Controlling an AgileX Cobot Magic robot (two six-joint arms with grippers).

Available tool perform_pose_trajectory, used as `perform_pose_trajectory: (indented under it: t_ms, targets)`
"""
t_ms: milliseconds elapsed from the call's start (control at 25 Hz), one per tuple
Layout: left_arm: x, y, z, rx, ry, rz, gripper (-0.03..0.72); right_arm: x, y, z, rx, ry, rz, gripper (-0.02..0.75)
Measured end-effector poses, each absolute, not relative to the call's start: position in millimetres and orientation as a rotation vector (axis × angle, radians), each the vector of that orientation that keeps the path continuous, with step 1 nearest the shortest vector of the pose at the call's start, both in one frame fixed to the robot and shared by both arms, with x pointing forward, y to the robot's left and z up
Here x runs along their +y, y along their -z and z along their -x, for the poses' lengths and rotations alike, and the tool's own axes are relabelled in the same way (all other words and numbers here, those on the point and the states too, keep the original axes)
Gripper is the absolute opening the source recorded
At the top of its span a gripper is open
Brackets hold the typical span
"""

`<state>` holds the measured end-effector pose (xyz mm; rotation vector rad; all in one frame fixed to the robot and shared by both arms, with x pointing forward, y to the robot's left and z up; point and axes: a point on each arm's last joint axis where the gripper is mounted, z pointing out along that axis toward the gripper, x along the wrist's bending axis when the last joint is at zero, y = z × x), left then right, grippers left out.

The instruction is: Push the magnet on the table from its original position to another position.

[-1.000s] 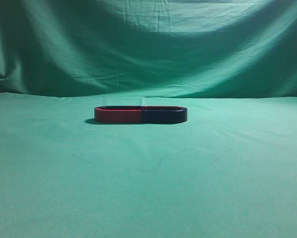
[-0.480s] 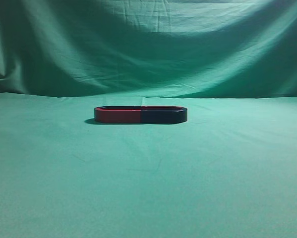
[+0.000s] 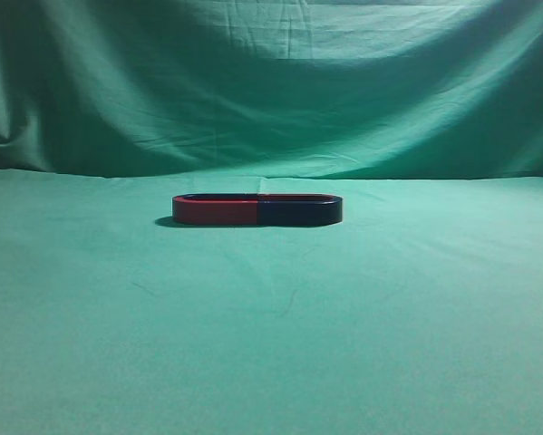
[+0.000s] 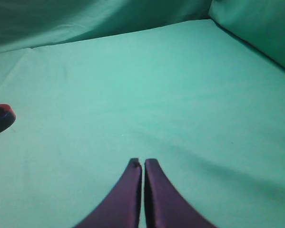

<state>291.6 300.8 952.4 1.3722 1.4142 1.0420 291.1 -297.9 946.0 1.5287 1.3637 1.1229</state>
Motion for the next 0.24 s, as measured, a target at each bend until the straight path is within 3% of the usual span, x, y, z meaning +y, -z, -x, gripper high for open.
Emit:
perform_pose_trajectory:
  t_ms: [240]
  targets:
    - [300.8,-952.4,-291.6,1.414,-1.042,-1.372,0.372,-297.9,-946.0,-291.1,1.364,-1.123,-1.528,0.000]
